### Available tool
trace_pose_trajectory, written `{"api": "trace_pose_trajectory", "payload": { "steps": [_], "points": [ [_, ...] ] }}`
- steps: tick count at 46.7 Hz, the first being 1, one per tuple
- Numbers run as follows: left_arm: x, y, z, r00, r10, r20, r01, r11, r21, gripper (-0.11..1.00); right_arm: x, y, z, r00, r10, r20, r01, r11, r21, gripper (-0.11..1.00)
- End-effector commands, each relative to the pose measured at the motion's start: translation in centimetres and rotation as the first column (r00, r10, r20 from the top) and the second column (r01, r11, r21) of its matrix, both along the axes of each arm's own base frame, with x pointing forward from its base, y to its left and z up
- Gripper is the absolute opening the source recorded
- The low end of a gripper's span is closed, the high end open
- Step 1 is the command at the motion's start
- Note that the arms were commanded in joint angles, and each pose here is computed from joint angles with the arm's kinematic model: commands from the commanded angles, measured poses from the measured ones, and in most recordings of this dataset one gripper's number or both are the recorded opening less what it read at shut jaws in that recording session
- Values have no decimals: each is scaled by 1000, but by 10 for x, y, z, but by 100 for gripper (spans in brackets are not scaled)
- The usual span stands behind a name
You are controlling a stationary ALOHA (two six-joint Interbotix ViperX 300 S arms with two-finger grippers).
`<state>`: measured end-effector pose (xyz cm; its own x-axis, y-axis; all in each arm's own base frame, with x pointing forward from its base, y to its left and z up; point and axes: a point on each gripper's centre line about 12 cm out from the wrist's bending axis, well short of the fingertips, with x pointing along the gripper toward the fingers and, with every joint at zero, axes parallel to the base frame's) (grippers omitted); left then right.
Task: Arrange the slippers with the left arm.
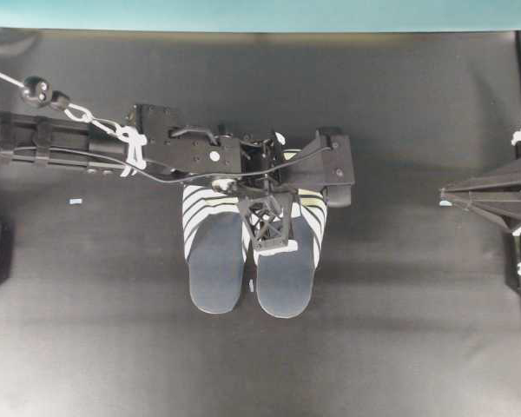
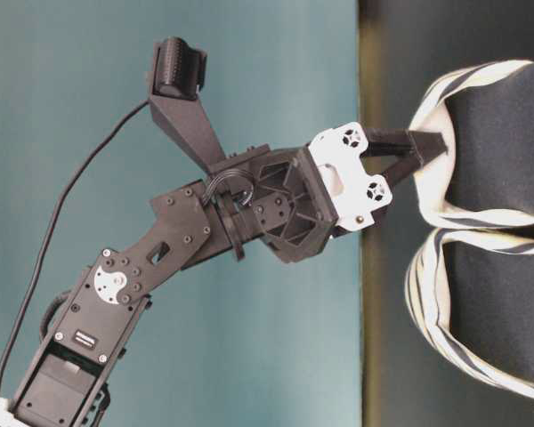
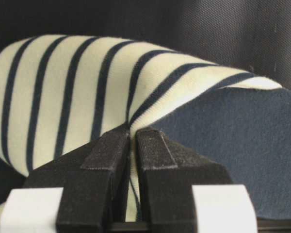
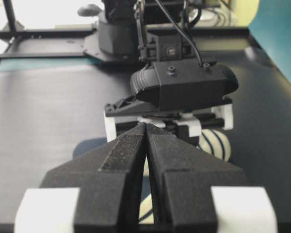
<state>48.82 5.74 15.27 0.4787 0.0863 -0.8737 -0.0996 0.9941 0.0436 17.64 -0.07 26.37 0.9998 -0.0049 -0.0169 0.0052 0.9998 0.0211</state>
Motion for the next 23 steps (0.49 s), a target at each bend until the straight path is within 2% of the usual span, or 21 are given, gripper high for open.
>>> {"api": "trace_pose_trajectory", "payload": {
  "steps": [1, 9, 12, 15, 21, 23],
  "points": [
    [2, -1, 3, 1000, -6, 12, 6, 1000, 5, 1, 1, -1, 3, 1000, -7, 11, 7, 1000, 9, 1],
    [2, -4, 4, 1000, -15, 14, 15, 1000, 7, 3, 1, -1, 3, 1000, -7, 11, 7, 1000, 9, 1],
    [2, -4, 3, 1000, -18, 13, 18, 1000, 7, 10, 1, -1, 3, 1000, -7, 11, 7, 1000, 9, 1],
    [2, -5, 4, 1000, -17, 13, 17, 1000, 6, 25, 1, -1, 3, 1000, -7, 11, 7, 1000, 9, 1],
    [2, -6, 3, 1000, -21, 7, 21, 1000, 7, 66, 1, -1, 3, 1000, -7, 11, 7, 1000, 9, 1],
    [2, -7, 3, 1000, -25, 6, 25, 1000, 8, 76, 1, -1, 3, 1000, -7, 11, 7, 1000, 9, 1]
  ]
}}
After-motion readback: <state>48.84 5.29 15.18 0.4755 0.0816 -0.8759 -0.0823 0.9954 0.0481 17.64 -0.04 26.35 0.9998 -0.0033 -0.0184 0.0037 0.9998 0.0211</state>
